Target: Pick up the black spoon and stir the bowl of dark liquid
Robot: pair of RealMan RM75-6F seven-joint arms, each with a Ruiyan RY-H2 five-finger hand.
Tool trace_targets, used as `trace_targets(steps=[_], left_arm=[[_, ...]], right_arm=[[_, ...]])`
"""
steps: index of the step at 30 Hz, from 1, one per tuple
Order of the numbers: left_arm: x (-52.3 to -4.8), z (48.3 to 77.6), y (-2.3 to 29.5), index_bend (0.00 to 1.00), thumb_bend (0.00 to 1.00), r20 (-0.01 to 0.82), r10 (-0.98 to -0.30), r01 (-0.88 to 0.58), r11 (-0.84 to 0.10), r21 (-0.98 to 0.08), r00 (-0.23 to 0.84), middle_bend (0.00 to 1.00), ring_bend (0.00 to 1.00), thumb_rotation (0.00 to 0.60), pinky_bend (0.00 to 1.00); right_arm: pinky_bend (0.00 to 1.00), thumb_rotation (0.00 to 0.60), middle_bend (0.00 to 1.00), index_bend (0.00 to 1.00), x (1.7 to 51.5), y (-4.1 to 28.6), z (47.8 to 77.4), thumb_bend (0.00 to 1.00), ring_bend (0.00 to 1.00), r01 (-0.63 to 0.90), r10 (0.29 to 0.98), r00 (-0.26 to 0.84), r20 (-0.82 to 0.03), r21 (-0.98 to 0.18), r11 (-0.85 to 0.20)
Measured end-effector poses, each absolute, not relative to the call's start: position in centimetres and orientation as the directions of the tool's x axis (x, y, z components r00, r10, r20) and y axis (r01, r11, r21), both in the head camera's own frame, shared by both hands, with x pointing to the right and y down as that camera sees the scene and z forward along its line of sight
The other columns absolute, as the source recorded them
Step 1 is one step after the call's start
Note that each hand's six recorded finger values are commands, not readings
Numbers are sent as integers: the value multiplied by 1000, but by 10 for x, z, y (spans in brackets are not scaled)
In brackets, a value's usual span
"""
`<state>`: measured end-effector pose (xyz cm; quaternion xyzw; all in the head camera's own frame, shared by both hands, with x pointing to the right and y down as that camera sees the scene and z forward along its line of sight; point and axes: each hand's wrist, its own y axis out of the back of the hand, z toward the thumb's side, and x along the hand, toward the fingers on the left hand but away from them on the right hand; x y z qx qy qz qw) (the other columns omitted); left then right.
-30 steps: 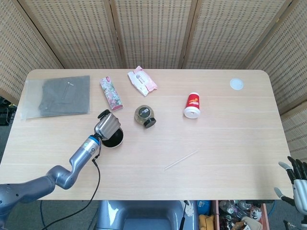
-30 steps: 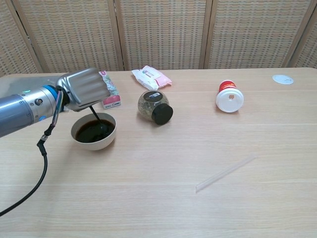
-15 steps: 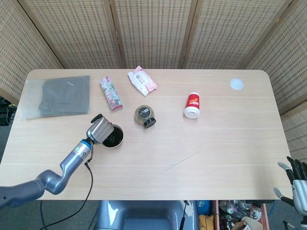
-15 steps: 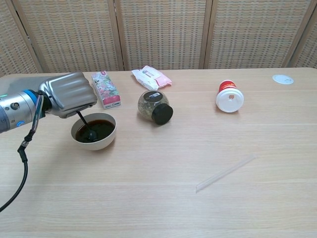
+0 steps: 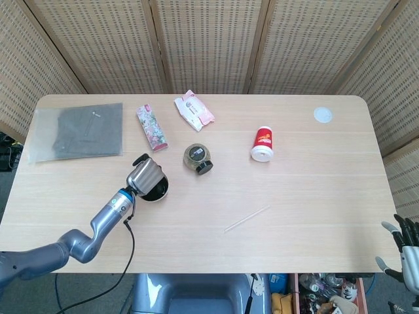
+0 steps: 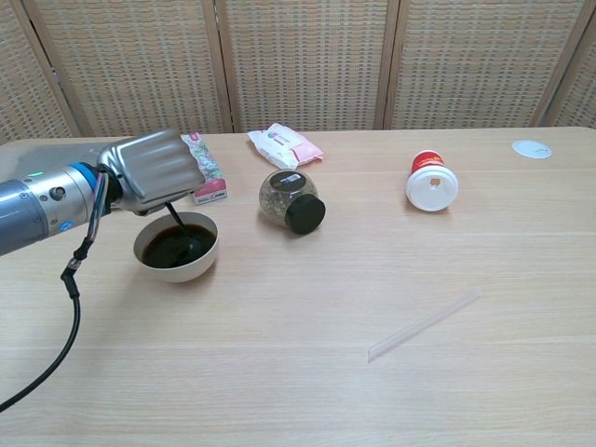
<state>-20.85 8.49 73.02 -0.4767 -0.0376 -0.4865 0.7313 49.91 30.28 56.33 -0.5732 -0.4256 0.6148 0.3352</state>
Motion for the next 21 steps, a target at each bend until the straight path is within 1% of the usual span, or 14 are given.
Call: trace_targets(steps=[8, 14, 21], left_arm=[[-205, 738, 78, 755, 399, 522, -687, 759, 67, -648, 506, 812, 692, 600, 707], [-212, 739, 76, 755, 400, 525, -695, 766, 60, -639, 492, 812, 692, 600, 707], [-223, 736, 86, 755, 400, 536, -673, 771, 82, -632, 510, 812, 692, 600, 707]], right_arm=[[0, 600, 153, 243, 499, 303, 564, 358, 0, 73, 899, -120, -422, -907, -416], [0, 600, 153, 243, 497, 302, 564, 357, 0, 71, 899, -116, -423, -906, -417], [0, 600, 153, 243, 495, 301, 565, 357, 0, 72, 898, -108, -426, -905, -420]])
